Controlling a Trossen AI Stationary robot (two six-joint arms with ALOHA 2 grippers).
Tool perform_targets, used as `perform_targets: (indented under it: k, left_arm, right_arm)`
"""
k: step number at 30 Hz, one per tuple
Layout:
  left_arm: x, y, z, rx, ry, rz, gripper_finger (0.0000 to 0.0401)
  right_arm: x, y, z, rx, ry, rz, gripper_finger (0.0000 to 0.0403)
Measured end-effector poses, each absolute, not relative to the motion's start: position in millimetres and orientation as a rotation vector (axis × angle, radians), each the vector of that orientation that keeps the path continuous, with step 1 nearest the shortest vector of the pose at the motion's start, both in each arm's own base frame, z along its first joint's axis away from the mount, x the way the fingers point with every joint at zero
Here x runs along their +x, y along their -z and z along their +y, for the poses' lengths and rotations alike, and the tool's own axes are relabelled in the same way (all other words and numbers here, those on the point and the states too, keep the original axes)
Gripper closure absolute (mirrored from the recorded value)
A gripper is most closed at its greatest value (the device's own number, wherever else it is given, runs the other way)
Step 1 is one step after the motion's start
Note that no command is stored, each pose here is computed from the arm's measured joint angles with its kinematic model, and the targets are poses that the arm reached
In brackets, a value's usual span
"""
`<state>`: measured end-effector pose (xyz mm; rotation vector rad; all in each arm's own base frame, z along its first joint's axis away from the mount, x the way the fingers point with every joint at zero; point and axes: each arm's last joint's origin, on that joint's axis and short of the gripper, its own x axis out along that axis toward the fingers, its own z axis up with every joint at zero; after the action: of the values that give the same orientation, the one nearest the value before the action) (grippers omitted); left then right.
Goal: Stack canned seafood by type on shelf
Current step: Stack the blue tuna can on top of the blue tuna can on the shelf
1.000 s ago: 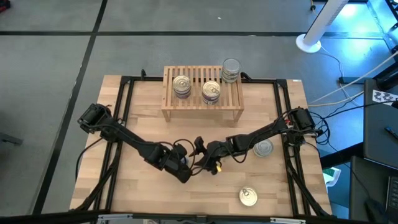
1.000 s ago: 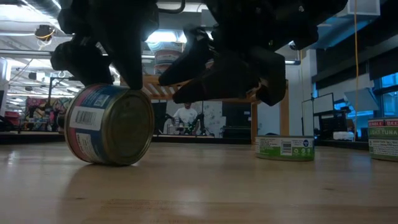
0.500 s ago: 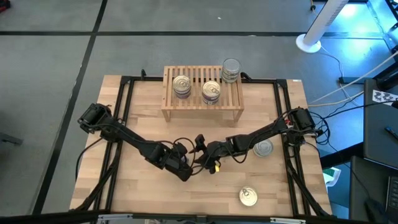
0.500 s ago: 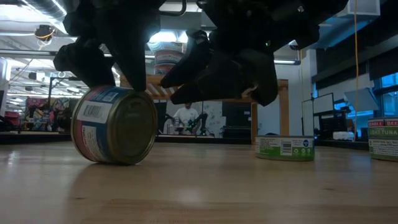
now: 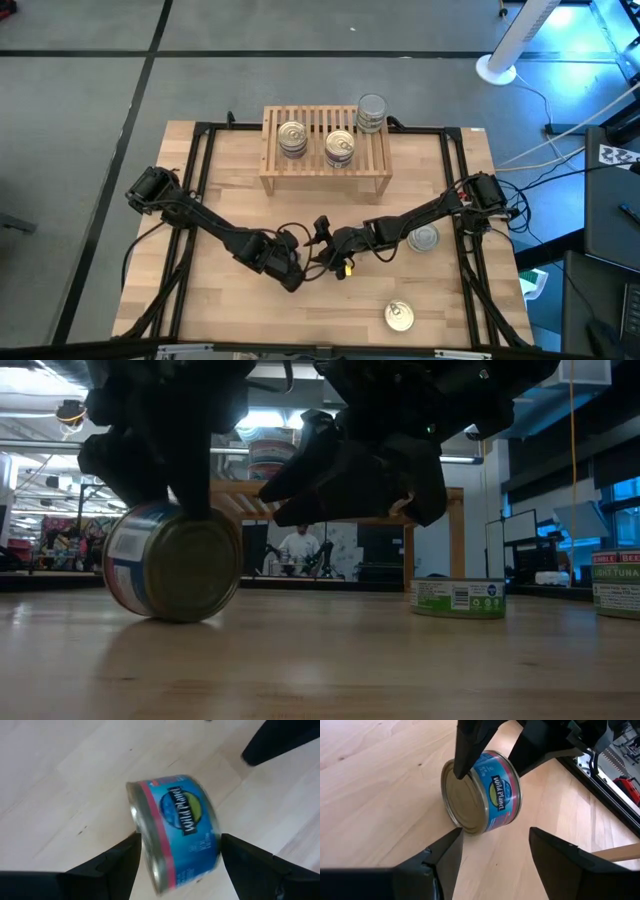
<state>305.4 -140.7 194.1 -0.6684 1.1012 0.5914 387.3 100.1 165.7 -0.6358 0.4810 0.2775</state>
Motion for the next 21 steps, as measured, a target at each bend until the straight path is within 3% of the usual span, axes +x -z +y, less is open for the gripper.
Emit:
perform_targets:
  k: [7, 15, 21]
  left_arm:
    - [301.8, -193.1, -139.5, -0.585, -0.572, 1.145, 0.0146]
    - [300.6, -192.8, -138.8, -0.545, -0.559, 1.163, 0.0218]
    - [300.6, -192.9, -138.8, -0.530, -0.548, 1.166, 0.0218]
  right_arm:
    - [386.9, -164.9, 100.0, -0.637, -0.279, 0.489, 0.0173]
    - [386.5, -164.4, 100.1, -0.541, -0.256, 0.507, 0.0173]
    - [385.5, -163.7, 99.8, -0.497, -0.246, 0.527, 0.0173]
